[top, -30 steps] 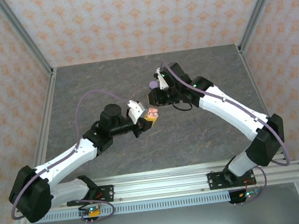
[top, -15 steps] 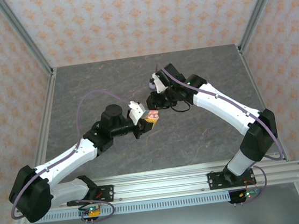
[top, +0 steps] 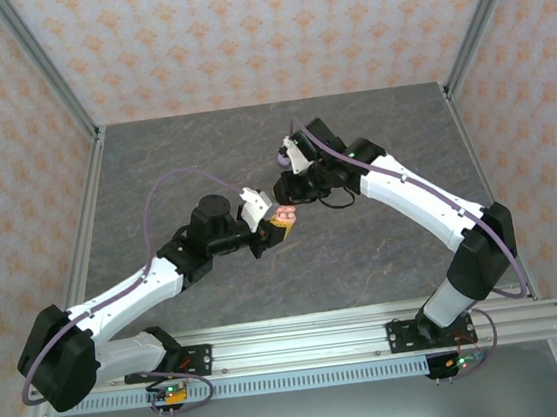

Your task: Insert the wireless bluetooth earbuds into the charging case

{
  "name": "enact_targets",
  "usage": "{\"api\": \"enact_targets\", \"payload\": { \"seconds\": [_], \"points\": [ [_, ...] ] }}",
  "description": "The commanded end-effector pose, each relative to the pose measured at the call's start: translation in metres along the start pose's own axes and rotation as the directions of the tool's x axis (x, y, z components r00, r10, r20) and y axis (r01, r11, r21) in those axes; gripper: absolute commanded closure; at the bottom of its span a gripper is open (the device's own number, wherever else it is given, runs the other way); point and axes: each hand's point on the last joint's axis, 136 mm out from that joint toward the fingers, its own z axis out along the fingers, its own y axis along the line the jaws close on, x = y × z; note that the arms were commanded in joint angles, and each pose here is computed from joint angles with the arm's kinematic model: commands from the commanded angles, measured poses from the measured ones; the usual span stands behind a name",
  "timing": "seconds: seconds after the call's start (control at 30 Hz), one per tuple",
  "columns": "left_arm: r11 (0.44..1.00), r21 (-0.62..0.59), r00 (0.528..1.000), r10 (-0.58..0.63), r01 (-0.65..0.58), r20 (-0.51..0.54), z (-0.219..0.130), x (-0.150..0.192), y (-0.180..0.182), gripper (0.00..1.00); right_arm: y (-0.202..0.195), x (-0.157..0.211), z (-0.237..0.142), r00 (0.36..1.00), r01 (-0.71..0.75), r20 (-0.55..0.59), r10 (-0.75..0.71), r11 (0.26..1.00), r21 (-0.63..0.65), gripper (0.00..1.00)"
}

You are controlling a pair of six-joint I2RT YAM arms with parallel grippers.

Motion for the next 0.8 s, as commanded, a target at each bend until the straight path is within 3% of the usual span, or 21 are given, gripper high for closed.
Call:
{"api": "enact_targets", "payload": {
  "seconds": [0.0, 0.57, 0.67, 0.77],
  "points": [
    [0.997, -0.079, 0.997, 0.005, 0.001, 0.076, -0.002, -0.026, 0.017, 0.96, 0.004, 0.016, -0.005, 0.998, 0.009, -0.062, -0.009, 1.0, -0.005, 0.79],
    [0.991, -0.12, 0.997, -0.046, 0.053, 0.065, 0.001, -0.021, 0.029, 0.94, -0.004, 0.011, -0.011, 1.0, 0.007, -0.023, -0.006, 0.999, 0.051, 0.78],
    [0.988, -0.138, 0.996, -0.066, 0.074, 0.066, 0.002, -0.021, 0.032, 0.92, -0.016, 0.005, -0.014, 1.0, -0.016, 0.02, 0.014, 0.993, 0.115, 0.77],
    [0.965, -0.196, 0.983, -0.157, 0.174, 0.097, 0.001, -0.021, 0.049, 0.9, -0.036, -0.006, -0.024, 0.993, -0.081, 0.1, 0.063, 0.98, 0.182, 0.76]
  ]
}}
